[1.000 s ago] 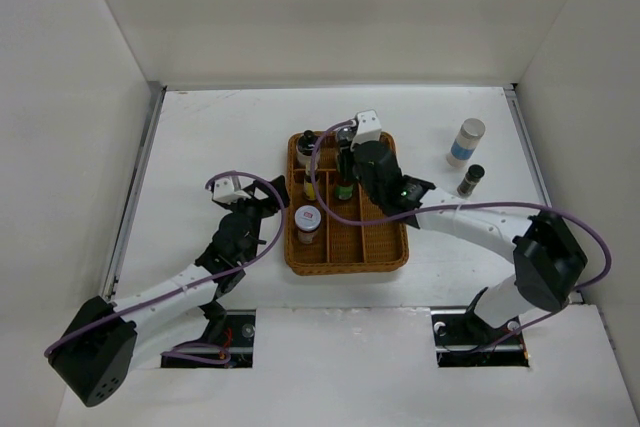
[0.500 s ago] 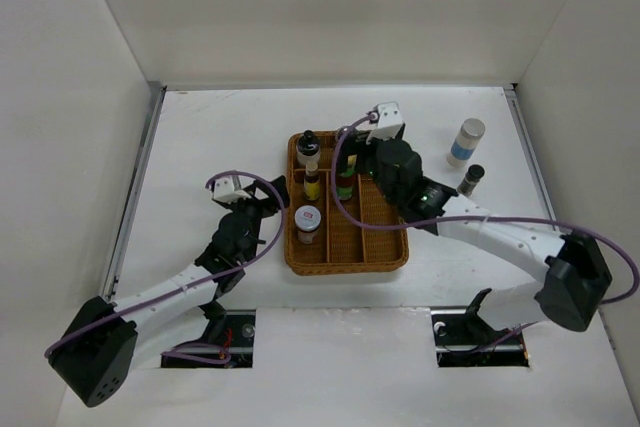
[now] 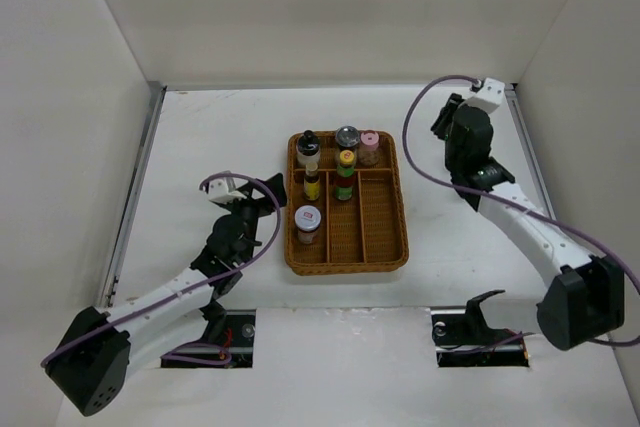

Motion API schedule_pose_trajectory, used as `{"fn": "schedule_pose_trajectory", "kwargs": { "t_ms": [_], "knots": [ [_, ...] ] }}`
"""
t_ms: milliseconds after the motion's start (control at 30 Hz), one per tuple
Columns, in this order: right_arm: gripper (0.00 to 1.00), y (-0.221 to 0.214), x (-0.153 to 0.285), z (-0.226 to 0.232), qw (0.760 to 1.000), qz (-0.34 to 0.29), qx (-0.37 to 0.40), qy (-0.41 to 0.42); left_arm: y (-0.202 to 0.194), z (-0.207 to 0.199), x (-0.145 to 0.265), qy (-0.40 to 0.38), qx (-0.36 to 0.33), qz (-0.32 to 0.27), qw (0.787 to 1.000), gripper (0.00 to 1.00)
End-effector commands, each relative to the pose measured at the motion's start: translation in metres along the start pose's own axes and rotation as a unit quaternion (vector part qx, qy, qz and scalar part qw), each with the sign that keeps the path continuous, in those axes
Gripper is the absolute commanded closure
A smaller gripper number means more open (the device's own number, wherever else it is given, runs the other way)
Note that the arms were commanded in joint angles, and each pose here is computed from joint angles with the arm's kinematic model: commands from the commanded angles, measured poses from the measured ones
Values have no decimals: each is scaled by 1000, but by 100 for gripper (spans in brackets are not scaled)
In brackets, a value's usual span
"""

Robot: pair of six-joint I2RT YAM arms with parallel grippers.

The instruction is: Organize the condiment bottles

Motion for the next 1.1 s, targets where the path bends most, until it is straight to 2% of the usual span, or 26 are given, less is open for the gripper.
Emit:
{"fn": "schedule_pose_trajectory", "kwargs": {
  "t_ms": [0, 67, 100, 200, 300, 467, 800, 867, 900, 933, 1033, 1067],
  "knots": [
    [54, -13, -25, -37, 992, 56, 10, -110, 7, -4, 2, -15, 20, -17, 1000, 18],
    [22, -25, -37, -54, 985, 81, 21, -154, 5, -4, 1, -15, 19, -12, 1000, 18],
    [13, -31, -42, -60, 981, 93, 28, -166, 4, -4, 1, -14, 19, -9, 1000, 18],
    [3, -46, -60, -72, 975, 125, 42, -177, 2, -5, 0, -14, 19, -5, 1000, 17],
    [0, -51, -77, -75, 975, 146, 49, -161, -1, -3, -1, -10, 16, 1, 1000, 17],
    [0, -54, -99, -68, 980, 151, 52, -119, -3, -4, -4, -13, 13, 9, 1000, 17],
    [3, -75, -121, -76, 974, 179, 48, -134, -5, -1, -6, -6, 10, 11, 1000, 17],
    [11, -78, -121, -75, 974, 180, 44, -131, -4, -1, -5, -8, 11, 9, 1000, 17],
    [17, -78, -122, -74, 975, 179, 40, -128, -4, -1, -5, -6, 11, 7, 1000, 17],
    [29, -74, -122, -74, 976, 173, 36, -125, -3, 0, -5, -4, 11, 6, 1000, 17],
    [50, -48, -113, -72, 986, 114, 10, -121, -4, 0, -5, -4, 10, 8, 1000, 17],
    [52, -38, -108, -70, 989, 91, 1, -115, -5, 0, -5, -6, 11, 9, 1000, 17]
  ]
}}
Point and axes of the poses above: each gripper's point midway between its finger pads, its own x axis back along the fingers, its own z axis along the line the jaws close on, y = z × x, the point moved 10 cm from there along x, back along the fingers, and after that the axes turned 15 degrees about x, right-handed, at the moved point
